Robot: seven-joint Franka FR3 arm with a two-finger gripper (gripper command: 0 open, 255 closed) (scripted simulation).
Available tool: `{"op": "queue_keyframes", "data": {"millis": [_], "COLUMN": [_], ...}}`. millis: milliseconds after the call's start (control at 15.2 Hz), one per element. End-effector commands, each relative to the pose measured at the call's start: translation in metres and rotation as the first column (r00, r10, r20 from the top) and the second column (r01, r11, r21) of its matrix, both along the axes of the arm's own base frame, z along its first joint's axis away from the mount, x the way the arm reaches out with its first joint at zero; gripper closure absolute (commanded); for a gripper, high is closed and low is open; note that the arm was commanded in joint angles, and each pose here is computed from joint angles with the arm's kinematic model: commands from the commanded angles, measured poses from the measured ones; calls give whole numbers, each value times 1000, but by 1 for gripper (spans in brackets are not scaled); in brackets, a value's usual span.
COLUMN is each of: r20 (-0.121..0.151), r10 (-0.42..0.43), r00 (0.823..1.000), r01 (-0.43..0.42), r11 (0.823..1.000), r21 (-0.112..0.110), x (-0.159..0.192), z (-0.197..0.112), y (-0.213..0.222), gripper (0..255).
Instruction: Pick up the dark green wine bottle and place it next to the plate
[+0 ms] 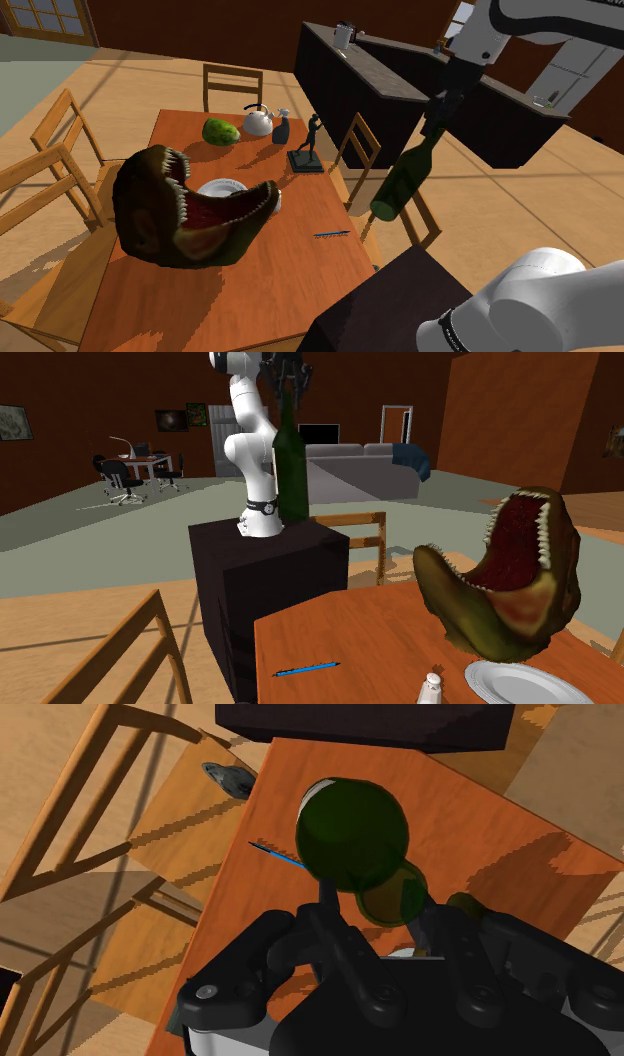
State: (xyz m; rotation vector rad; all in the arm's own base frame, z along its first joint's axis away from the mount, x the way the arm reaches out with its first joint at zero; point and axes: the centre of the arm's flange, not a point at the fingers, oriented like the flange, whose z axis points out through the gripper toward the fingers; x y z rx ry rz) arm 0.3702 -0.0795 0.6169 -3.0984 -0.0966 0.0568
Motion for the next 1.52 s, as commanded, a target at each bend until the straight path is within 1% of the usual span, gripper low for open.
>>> {"op": "queue_keyframes", "data": {"millis": [0, 132, 1452], "r20": [0, 0, 0], "r10": [0, 0, 0], "r00": [1000, 1000, 1000], "r01": [0, 0, 0], "r11": [1000, 1000, 1000], "r21": [0, 0, 0], "x": [0, 0, 195], "z": [11, 21, -127], "y": [1, 1, 99], "gripper": [255, 255, 255]}}
